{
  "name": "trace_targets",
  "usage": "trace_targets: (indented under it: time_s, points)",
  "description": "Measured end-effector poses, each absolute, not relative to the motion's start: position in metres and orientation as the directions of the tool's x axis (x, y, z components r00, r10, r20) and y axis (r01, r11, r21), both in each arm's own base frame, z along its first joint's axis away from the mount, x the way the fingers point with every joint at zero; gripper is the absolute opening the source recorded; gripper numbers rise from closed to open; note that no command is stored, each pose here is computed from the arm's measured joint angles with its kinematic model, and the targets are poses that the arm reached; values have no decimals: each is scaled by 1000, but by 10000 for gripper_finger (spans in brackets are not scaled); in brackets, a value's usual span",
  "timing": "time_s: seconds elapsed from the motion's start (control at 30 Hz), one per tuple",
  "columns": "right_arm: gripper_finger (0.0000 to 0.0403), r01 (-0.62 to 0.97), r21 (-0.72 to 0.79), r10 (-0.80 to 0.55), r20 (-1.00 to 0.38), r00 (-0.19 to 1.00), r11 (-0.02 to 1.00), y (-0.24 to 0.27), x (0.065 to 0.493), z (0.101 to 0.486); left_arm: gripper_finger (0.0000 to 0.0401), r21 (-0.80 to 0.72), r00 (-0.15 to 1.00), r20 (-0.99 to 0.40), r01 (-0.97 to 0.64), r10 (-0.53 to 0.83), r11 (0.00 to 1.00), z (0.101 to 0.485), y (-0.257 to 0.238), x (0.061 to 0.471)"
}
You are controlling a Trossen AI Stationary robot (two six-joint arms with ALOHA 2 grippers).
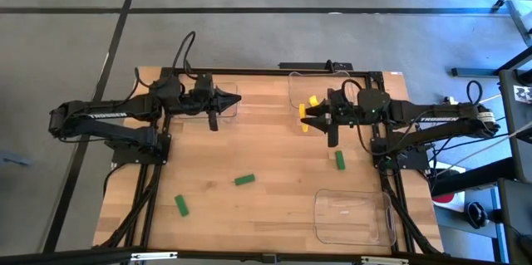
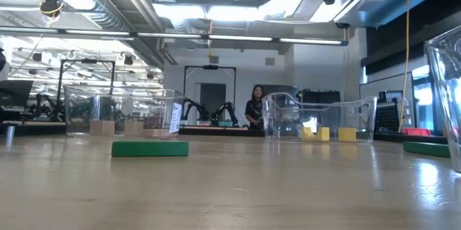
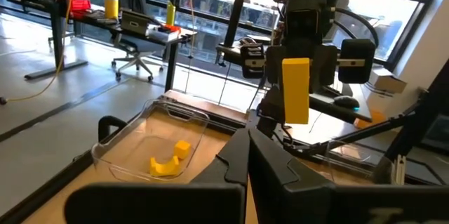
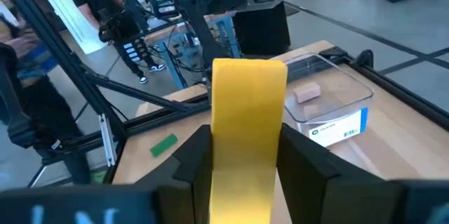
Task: Sort & place blocks by color
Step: Put the yellow block into the top right transparent bin
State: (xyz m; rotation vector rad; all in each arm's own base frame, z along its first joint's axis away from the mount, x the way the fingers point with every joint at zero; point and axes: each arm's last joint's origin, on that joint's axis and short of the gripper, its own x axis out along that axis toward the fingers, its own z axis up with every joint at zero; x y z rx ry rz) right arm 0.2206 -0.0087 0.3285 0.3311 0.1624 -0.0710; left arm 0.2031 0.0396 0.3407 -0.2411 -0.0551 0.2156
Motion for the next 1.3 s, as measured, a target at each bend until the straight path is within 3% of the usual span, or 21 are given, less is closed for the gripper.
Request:
trace_targets:
  time_s: [0.5, 0.67, 0.8, 0.93, 1.13, 1.3]
  points:
    - [124, 108, 330, -53, -170, 984, 938, -9, 221, 329, 0, -252, 975, 31, -203, 218, 946, 341, 40, 203]
    - [124, 319, 273, -253, -250, 935, 908, -34, 222, 340, 0, -254, 975, 35, -202, 218, 946, 341, 40, 203]
    - [124, 541, 205, -419, -436, 796, 815, -80, 222, 347, 0, -254, 975, 35, -202, 218, 946, 341, 40, 203]
    - [124, 720, 111, -493, -656, 571, 686, -131, 220, 330, 0, -254, 975, 35, -202, 218, 946, 341, 40, 203]
    - [124, 849, 18, -414, -867, 276, 528, -186, 216, 261, 0, -254, 975, 34, -205, 221, 945, 341, 40, 203]
    - [124, 886, 12, -353, -915, 196, 463, -207, 225, 220, 0, -254, 974, 34, -208, 224, 945, 341, 40, 203]
